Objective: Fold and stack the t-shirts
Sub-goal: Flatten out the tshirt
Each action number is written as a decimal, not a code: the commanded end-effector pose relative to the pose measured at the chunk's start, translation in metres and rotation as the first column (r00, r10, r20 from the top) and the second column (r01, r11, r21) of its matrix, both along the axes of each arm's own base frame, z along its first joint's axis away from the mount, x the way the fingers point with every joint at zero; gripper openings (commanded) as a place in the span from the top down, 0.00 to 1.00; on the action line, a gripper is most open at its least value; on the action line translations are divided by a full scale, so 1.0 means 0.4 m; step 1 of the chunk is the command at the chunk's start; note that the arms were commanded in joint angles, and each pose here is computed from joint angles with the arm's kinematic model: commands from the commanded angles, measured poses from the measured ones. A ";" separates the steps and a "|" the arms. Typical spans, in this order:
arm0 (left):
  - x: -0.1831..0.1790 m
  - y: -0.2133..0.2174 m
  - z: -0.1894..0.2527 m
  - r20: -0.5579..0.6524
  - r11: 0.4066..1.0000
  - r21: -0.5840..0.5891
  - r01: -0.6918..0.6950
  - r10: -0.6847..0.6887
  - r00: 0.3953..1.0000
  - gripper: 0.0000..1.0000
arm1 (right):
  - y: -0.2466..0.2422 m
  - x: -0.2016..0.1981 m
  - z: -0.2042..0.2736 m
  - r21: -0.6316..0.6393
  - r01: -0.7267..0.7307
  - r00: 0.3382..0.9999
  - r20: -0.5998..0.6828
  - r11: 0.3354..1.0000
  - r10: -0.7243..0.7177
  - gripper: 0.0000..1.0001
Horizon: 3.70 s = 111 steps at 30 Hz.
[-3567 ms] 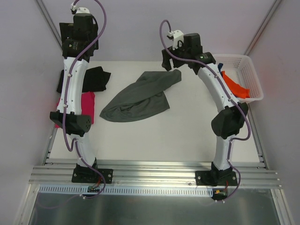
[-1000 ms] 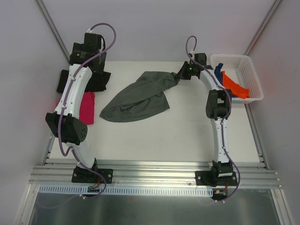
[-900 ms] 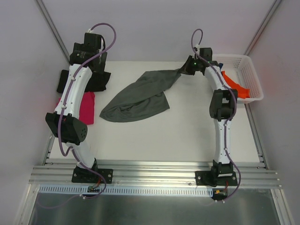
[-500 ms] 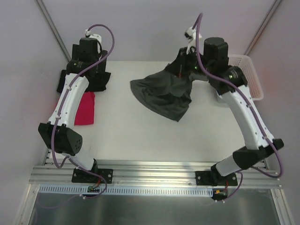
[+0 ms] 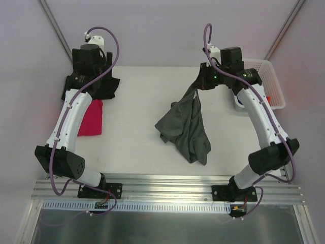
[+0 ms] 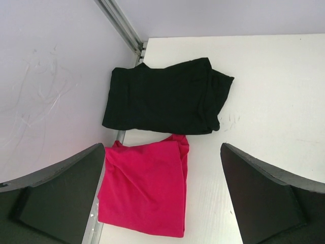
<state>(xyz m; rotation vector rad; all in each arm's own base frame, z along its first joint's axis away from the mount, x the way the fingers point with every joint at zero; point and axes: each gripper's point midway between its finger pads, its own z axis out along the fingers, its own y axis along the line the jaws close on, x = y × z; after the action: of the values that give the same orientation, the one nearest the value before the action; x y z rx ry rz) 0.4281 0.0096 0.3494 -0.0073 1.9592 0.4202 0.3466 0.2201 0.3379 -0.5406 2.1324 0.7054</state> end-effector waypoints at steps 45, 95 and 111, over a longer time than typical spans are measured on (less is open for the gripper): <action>-0.143 -0.064 -0.179 -0.165 0.992 0.068 0.105 -0.093 0.982 0.01 | 0.227 0.097 -0.656 -0.385 -0.411 0.882 -0.397 0.826 0.254 0.60; -0.090 -0.271 -0.264 -0.235 0.911 -0.269 0.311 -0.376 0.897 0.01 | -0.155 0.279 0.091 -0.385 0.287 0.913 0.386 0.877 -0.130 0.99; -0.035 -0.333 -0.226 -0.211 0.846 -0.391 0.361 -0.465 0.860 0.01 | -0.174 0.252 0.219 -0.352 0.343 0.849 0.514 0.871 -0.126 0.99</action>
<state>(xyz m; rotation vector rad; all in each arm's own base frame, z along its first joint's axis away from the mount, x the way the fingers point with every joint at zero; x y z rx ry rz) 0.4124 -0.1380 0.1945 0.3312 2.3885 -0.2659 0.4419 0.1390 0.4145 -0.5981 1.8660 -0.0942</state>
